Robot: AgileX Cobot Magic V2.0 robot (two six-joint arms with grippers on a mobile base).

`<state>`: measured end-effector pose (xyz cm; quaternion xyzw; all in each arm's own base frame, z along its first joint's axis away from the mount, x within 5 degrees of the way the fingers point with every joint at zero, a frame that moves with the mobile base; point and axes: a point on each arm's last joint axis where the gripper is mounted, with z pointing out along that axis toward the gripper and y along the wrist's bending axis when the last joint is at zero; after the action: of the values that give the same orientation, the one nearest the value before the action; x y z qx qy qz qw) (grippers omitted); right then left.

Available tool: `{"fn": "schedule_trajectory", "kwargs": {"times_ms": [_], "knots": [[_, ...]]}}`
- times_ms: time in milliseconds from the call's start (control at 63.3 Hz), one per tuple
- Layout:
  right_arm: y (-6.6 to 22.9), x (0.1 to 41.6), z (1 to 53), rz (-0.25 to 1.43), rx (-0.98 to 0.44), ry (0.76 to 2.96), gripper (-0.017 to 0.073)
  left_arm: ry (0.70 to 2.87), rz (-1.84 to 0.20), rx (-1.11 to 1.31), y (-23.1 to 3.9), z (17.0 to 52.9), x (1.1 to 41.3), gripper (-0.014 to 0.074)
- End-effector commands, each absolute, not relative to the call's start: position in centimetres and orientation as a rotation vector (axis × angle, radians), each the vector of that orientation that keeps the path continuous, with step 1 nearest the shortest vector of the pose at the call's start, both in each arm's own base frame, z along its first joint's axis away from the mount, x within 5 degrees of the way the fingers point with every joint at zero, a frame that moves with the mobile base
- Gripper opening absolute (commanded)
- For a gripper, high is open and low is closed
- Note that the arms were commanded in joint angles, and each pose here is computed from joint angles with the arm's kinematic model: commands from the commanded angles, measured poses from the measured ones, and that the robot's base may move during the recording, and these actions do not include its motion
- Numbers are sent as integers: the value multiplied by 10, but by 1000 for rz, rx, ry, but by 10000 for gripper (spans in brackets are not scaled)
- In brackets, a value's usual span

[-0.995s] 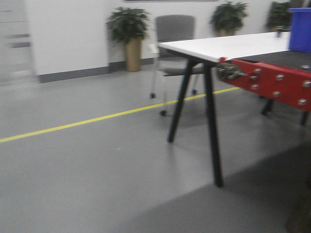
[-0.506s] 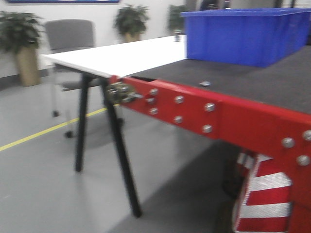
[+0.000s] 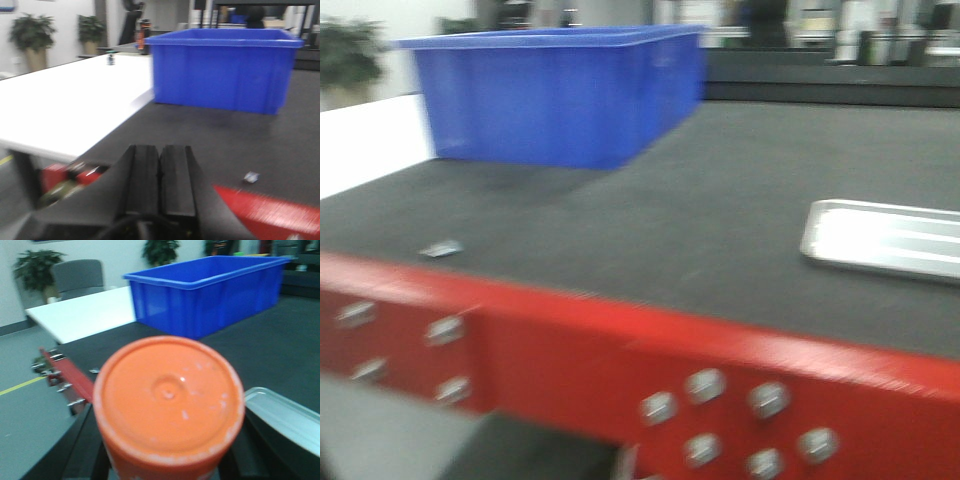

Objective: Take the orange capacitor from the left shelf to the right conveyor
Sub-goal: 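Drive the base to the conveyor table holding the cylinder, then lower the held cylinder with the right gripper onto the silver tray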

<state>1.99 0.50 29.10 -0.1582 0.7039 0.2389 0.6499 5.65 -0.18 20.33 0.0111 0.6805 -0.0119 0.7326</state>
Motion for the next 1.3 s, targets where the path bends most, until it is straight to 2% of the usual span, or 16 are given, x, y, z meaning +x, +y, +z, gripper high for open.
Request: {"fn": "schedule_trajectory", "kwargs": {"times_ms": [0,901,1280], "knots": [[2,15,307,561,-342,1473,55,1415,-37,24,-2,213,56,-105],[2,15,308,562,-342,1472,55,1415,-37,24,-2,213,56,-105],[7,17,321,599,-338,1351,55,1415,-33,28,-2,213,56,-105]]}}
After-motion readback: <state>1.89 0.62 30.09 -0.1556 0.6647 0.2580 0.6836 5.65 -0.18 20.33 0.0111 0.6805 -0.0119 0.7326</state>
